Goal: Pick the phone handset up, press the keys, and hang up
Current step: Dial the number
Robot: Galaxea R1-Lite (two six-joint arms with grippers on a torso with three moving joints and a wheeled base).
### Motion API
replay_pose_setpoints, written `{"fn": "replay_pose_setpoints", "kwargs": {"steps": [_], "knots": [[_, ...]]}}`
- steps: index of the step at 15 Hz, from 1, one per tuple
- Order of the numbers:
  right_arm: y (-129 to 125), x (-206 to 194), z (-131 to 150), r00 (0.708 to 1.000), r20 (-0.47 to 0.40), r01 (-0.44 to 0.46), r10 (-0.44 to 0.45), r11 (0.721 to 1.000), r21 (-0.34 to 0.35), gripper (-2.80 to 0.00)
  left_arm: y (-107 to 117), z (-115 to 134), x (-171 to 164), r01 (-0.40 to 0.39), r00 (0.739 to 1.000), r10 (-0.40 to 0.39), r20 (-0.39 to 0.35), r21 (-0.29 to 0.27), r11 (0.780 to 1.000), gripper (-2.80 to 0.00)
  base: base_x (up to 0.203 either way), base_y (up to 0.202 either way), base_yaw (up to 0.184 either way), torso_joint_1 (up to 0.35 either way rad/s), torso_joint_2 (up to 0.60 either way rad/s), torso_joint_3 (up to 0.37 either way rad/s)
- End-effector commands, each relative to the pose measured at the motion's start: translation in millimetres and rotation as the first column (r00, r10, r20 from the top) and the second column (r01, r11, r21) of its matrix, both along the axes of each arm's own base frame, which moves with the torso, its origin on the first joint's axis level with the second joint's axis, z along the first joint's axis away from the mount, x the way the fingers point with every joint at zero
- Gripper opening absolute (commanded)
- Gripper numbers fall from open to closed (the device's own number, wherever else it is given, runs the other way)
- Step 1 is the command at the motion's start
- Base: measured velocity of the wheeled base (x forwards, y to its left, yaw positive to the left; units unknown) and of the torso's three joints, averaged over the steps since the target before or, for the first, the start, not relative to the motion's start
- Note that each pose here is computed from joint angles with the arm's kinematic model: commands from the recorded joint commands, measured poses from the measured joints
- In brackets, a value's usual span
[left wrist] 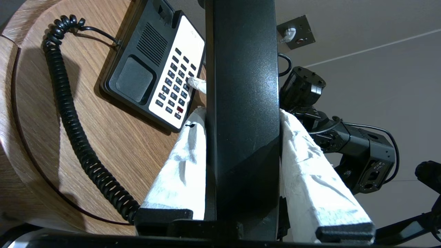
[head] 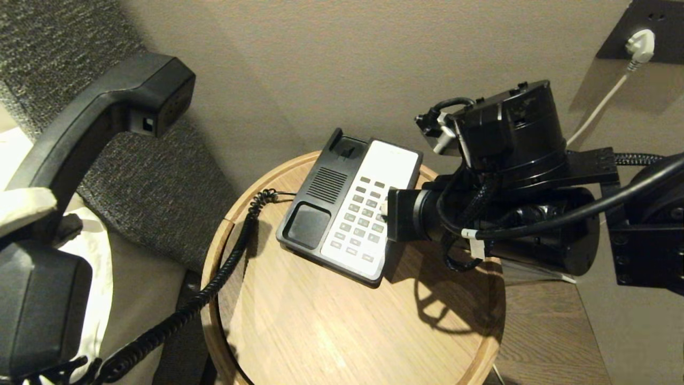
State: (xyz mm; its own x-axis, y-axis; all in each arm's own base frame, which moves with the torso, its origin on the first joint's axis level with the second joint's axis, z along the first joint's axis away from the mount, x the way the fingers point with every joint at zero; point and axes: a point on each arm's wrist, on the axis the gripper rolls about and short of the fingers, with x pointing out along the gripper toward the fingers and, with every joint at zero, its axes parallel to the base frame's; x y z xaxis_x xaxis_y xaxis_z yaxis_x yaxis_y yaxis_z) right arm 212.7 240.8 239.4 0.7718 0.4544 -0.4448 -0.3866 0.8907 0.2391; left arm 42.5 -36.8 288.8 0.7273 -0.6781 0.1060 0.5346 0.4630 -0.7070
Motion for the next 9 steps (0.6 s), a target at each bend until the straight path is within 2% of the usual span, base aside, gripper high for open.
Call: {"fn": "replay_pose_setpoints", "kwargs": {"steps": [1, 9], "knots": [[0.0, 0.0, 1.0, 1.0, 0.002, 0.002, -0.002, 1.0, 0.001, -2.8, -0.5, -1.3, 0.6, 0.001, 1.0, -0.001, -0.007, 0.0, 1.0, -2.8, 0.0, 0.0, 0.0, 0.0, 0.0, 0.0], [11.2, -17.7, 13.6, 0.998, 0.023, -0.064, 0.063, 0.997, 0.032, -2.8, -1.5, -2.0, 1.7, 0.001, 1.0, -0.001, -0.012, 0.004, 1.0, -2.8, 0.0, 0.0, 0.0, 0.0, 0.0, 0.0]]}}
